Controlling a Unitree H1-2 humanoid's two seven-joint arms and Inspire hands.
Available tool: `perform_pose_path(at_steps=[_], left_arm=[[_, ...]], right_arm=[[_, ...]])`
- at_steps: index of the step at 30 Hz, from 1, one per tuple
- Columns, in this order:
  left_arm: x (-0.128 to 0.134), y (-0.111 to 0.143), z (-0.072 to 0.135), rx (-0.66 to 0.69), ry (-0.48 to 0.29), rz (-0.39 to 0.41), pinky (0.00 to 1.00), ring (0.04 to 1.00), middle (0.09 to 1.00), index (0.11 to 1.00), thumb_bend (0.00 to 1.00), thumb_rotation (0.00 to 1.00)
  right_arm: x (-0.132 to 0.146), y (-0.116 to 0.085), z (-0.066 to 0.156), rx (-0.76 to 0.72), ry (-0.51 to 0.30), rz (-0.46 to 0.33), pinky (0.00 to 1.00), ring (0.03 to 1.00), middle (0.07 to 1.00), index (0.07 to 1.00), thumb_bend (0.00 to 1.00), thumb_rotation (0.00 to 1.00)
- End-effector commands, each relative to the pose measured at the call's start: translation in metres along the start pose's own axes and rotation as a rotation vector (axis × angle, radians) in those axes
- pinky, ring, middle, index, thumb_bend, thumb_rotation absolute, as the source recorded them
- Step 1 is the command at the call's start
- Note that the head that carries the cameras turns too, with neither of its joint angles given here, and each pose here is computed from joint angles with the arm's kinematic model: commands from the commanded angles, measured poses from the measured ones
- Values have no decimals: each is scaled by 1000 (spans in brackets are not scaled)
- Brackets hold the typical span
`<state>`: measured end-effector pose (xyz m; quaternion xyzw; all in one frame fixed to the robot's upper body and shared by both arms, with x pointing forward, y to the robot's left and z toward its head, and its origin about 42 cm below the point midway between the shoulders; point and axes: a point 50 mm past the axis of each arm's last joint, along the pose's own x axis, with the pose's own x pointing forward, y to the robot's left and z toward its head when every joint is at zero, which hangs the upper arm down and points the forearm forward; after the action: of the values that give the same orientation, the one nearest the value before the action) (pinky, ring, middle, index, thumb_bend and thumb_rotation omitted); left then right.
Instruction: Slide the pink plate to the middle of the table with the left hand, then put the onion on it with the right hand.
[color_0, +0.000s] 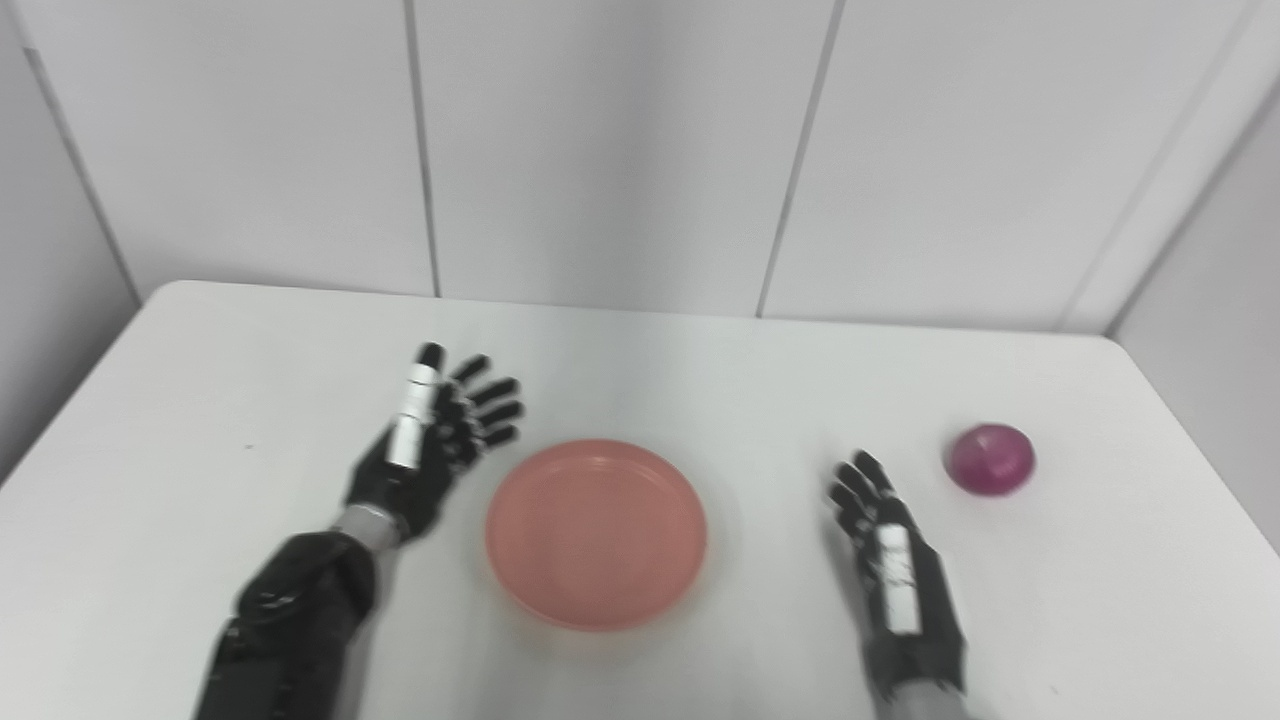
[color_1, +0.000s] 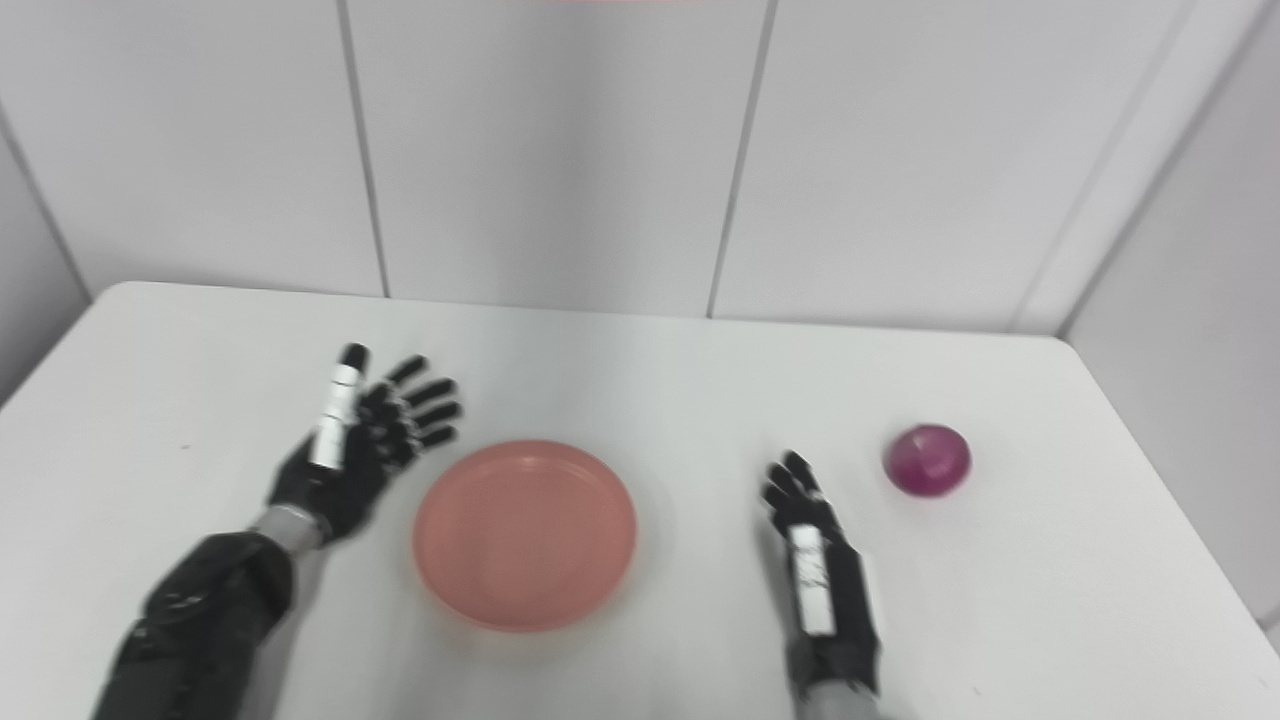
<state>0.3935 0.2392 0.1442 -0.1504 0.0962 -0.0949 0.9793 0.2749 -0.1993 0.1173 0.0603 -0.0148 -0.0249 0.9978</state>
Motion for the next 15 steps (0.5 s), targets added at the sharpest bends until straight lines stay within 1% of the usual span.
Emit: perform_pose_path(at_steps=[1, 3, 6, 11, 15], left_arm=[[7, 5, 10, 13, -21, 2, 840, 824, 831, 907, 715, 941], [10, 12, 14, 46, -46, 11, 861, 843, 839, 913, 731, 949], [14, 22, 16, 78, -72, 23, 871, 843, 831, 908, 738, 942], [18, 36, 11, 115, -86, 37, 881, 834, 817, 902, 746, 927], [18, 42, 7, 129, -86, 35, 849, 813, 800, 886, 753, 922]], right_arm=[[1, 8, -2, 7, 37, 8, 963, 913, 893, 925, 782, 902], [1, 11, -2, 8, 41, 10, 978, 920, 897, 930, 796, 910], [2, 14, -2, 14, 41, 13, 985, 928, 902, 934, 806, 906], [2, 15, -3, 15, 42, 12, 981, 931, 908, 940, 825, 901], [2, 17, -2, 14, 47, 11, 984, 932, 912, 943, 839, 902]])
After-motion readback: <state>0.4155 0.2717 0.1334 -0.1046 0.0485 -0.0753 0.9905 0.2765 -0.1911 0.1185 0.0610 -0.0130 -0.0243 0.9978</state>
